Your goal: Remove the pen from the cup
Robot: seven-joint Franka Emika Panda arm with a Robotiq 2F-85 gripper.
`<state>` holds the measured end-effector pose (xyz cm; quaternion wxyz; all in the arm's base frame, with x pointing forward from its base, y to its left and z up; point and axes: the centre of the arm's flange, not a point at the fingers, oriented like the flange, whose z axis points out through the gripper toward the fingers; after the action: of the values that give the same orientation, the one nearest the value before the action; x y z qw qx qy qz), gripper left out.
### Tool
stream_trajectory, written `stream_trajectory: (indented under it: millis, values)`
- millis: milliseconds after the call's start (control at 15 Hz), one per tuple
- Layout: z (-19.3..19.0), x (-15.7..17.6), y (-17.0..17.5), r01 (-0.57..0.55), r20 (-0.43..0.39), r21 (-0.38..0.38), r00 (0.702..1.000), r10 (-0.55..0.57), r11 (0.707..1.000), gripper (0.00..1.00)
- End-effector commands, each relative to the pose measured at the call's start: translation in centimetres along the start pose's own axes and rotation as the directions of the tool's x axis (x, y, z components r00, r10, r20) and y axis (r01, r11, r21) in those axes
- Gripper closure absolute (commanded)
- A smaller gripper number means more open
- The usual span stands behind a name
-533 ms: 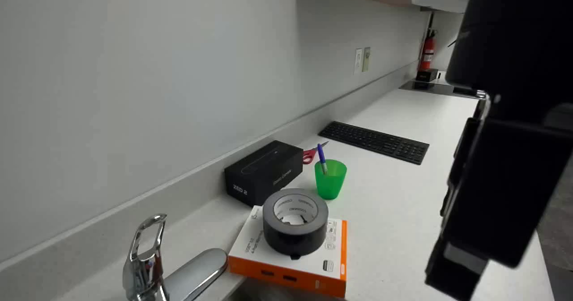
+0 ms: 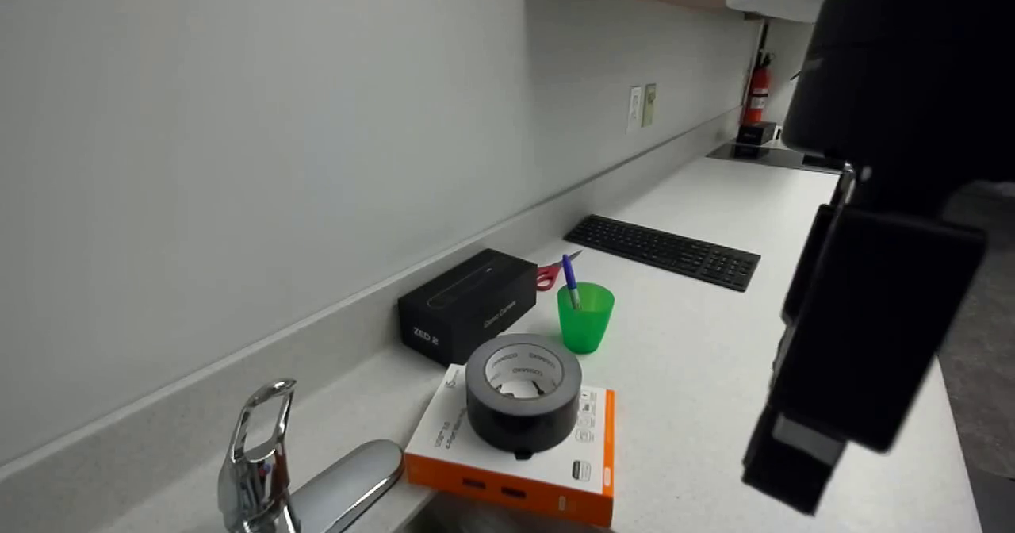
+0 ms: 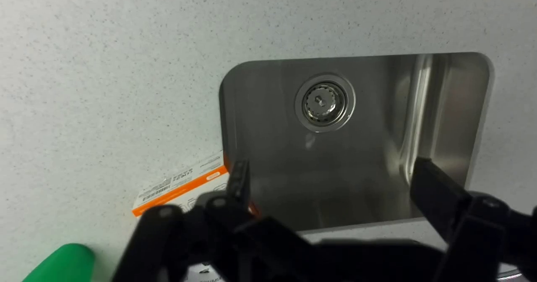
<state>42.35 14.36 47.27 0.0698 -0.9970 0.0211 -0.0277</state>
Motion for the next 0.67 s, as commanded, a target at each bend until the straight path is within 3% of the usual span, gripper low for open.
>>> stream_trajectory:
  millis: [0,267,467,600]
  values:
    - [-0.6,3.1,3.9,-0.075,-0.05,-0.041,0.996,0.073,0.996,0.0]
    - [-1.3,8.1,12.5,-0.224,-0.161,-0.071,0.964,0.211,0.972,0.0]
    - [-1.5,11.5,18.8,-0.36,-0.267,-0.075,0.906,0.329,0.93,0.0]
    - [-1.4,13.0,21.5,-0.442,-0.312,-0.031,0.856,0.412,0.896,0.0]
